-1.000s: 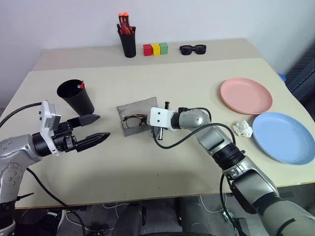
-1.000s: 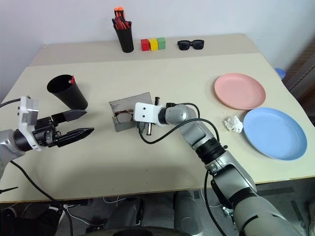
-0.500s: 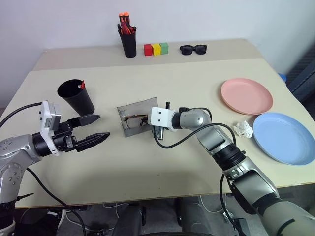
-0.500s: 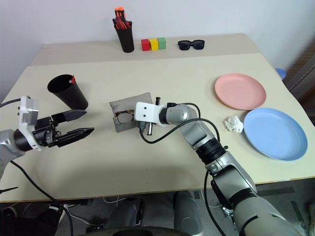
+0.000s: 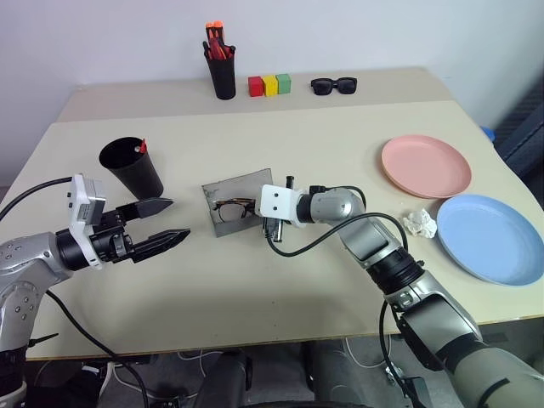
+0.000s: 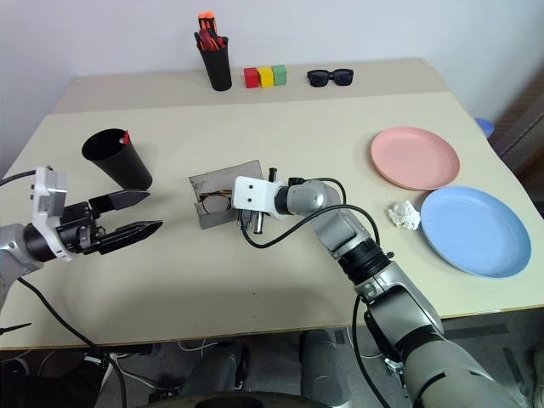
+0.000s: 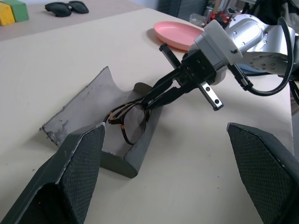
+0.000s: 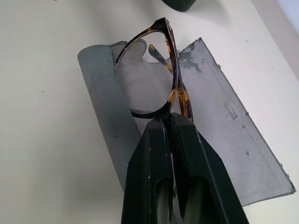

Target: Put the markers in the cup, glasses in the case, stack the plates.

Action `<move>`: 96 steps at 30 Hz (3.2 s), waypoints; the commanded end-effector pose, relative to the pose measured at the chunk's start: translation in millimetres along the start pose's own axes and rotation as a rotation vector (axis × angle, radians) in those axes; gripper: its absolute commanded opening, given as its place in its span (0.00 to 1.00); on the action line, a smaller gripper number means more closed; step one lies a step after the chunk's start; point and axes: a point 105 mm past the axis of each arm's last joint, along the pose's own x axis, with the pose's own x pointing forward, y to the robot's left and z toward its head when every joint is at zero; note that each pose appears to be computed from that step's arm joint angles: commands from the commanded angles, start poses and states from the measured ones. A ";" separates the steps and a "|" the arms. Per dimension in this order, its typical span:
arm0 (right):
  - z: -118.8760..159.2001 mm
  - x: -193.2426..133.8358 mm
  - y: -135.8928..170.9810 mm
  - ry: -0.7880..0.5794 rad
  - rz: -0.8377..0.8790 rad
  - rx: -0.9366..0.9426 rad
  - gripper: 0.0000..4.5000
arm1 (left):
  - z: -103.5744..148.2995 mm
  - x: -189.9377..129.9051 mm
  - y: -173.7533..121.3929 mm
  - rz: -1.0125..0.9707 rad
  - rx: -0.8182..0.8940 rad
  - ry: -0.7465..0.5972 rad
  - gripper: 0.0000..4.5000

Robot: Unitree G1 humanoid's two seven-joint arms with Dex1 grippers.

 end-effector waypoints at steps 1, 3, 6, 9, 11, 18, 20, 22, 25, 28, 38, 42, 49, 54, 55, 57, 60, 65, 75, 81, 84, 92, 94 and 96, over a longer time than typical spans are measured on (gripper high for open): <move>10.8 -2.8 -3.9 -0.037 -0.017 -0.016 0.01 | 7.9 1.1 -2.0 -0.008 0.040 -0.018 0.96; 10.8 -2.8 -3.9 -0.037 -0.017 -0.016 0.01 | 7.9 1.1 -2.0 -0.008 0.040 -0.018 0.96; 10.8 -2.8 -3.9 -0.037 -0.017 -0.016 0.01 | 7.9 1.1 -2.0 -0.008 0.040 -0.018 0.96; 10.8 -2.8 -3.9 -0.037 -0.017 -0.016 0.01 | 7.9 1.1 -2.0 -0.008 0.040 -0.018 0.96; 10.8 -2.8 -3.9 -0.037 -0.017 -0.016 0.01 | 7.9 1.1 -2.0 -0.008 0.040 -0.018 0.96; 10.8 -2.8 -3.9 -0.037 -0.017 -0.016 0.01 | 7.9 1.1 -2.0 -0.008 0.040 -0.018 0.96; 10.8 -2.8 -3.9 -0.037 -0.017 -0.016 0.01 | 7.9 1.1 -2.0 -0.008 0.040 -0.018 0.96; 10.8 -2.8 -3.9 -0.037 -0.017 -0.016 0.01 | 7.9 1.1 -2.0 -0.008 0.040 -0.018 0.96; 10.8 -2.8 -3.9 -0.037 -0.017 -0.016 0.01 | 7.9 1.1 -2.0 -0.008 0.040 -0.018 0.96; -1.5 -5.4 -30.7 0.052 -0.094 0.047 0.01 | 6.8 5.9 -2.8 -0.015 0.047 -0.020 0.96; -8.1 -8.7 -54.0 0.101 -0.179 0.127 0.01 | 7.1 10.2 -3.7 -0.029 0.045 -0.030 0.96; -7.7 -8.4 -54.1 0.099 -0.180 0.125 0.01 | 7.3 10.0 -3.6 -0.030 0.046 -0.029 0.96; 4.8 -11.6 -32.3 0.051 -0.044 0.064 0.01 | 7.5 10.1 -3.6 -0.031 0.044 -0.030 0.96; 2.6 -13.5 -26.6 0.110 0.017 -0.118 0.01 | 7.6 10.7 -3.8 -0.031 0.046 -0.031 0.96; -0.5 -13.7 -22.4 0.128 0.048 -0.143 0.01 | 7.9 10.9 -3.9 -0.031 0.046 -0.033 0.96; -3.7 -14.6 -18.7 0.145 0.074 -0.179 0.01 | 8.1 10.9 -4.2 -0.032 0.046 -0.033 0.96; -0.2 -21.8 -10.9 0.151 0.148 -0.178 0.01 | 8.0 9.9 -4.5 -0.030 0.044 -0.032 0.96; 4.7 -28.3 -5.2 0.165 0.202 -0.199 0.01 | 6.7 9.3 -5.6 -0.029 0.044 -0.029 0.96; 2.8 -20.1 -10.5 0.174 0.165 -0.258 0.15 | 6.7 12.4 -5.2 -0.034 0.042 -0.036 0.96; -3.2 -21.3 -14.2 0.201 0.135 -0.239 0.75 | 7.4 16.0 -3.2 -0.042 0.041 -0.038 0.96; -2.1 -24.9 -24.5 0.199 0.080 -0.212 0.87 | 7.6 17.7 -2.4 -0.051 0.040 -0.039 0.96; -2.4 -43.1 -52.5 0.136 -0.109 0.026 0.87 | 9.3 23.5 2.2 -0.076 0.041 -0.039 0.96; -0.8 -44.5 -54.3 0.123 -0.129 0.044 0.87 | 9.4 25.0 2.8 -0.081 0.042 -0.039 0.96; 1.4 -46.0 -57.0 0.099 -0.156 0.099 0.87 | 9.3 26.2 3.0 -0.086 0.041 -0.039 0.96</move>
